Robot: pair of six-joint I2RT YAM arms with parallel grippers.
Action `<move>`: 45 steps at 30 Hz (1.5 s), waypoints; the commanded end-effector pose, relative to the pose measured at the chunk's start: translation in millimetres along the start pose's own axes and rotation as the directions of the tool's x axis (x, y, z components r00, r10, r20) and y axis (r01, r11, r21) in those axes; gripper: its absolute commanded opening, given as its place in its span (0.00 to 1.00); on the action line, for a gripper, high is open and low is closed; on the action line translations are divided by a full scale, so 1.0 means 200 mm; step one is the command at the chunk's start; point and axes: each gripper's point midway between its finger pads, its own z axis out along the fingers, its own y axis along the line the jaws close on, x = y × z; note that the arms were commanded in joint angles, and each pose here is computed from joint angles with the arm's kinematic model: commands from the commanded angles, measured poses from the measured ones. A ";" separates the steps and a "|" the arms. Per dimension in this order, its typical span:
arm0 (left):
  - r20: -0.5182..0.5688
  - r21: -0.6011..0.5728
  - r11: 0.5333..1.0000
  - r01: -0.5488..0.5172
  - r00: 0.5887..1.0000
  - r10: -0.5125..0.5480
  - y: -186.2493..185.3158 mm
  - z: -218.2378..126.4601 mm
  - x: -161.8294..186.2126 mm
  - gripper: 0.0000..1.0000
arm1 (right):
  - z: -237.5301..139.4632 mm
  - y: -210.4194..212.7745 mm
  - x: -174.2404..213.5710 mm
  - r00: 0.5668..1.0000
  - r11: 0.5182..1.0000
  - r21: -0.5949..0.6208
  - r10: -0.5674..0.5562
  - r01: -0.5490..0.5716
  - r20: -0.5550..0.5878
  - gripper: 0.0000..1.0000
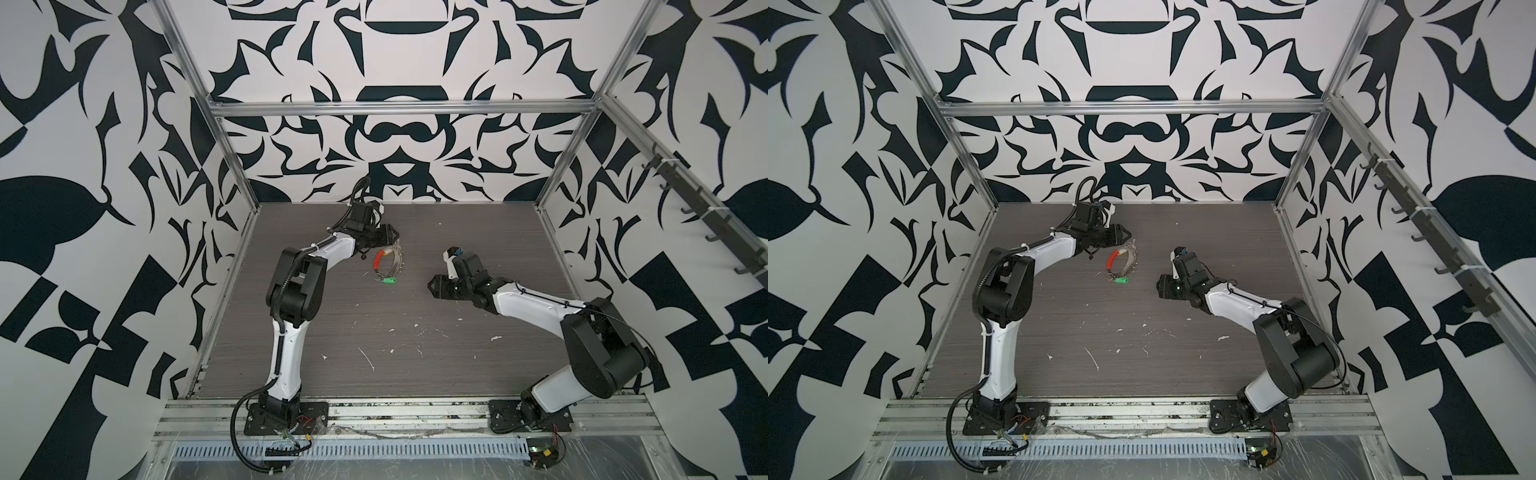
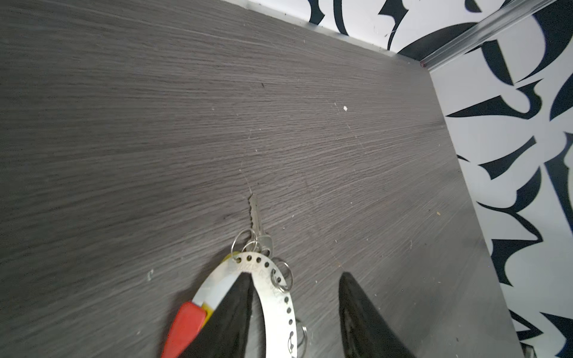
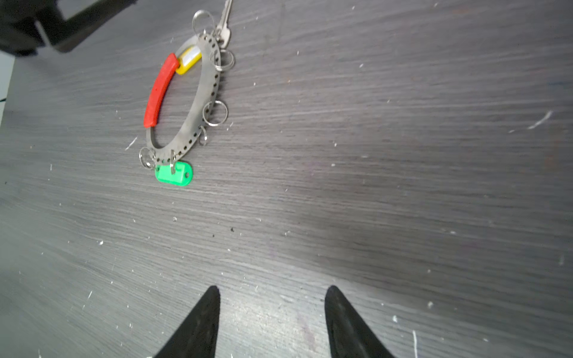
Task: Remove the keys from the keyring
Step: 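Reach the left gripper to the keyring while the right gripper approaches it, then close the left gripper on the keyring rim and lift it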
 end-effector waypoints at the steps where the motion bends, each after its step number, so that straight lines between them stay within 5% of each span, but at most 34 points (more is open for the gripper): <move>1: -0.028 -0.036 0.999 -0.028 0.999 0.027 0.07 0.05 0.00 0.48 | -0.01 0.04 -0.02 1.000 0.999 -0.032 -0.006 0.007 0.023 0.56; 16: -0.103 -0.039 0.999 -0.037 0.994 0.033 0.17 0.20 0.09 0.42 | -0.05 0.08 -0.04 0.999 0.997 -0.069 -0.017 0.020 0.045 0.56; 25: -0.106 0.042 0.999 -0.030 0.994 0.034 0.11 0.20 0.12 0.33 | -0.05 0.07 -0.04 0.999 0.998 -0.057 -0.020 0.023 0.046 0.56; 45: -0.110 0.016 0.999 -0.043 0.993 0.045 0.15 0.22 0.13 0.20 | -0.06 0.08 -0.05 0.999 0.998 -0.063 -0.018 0.021 0.047 0.56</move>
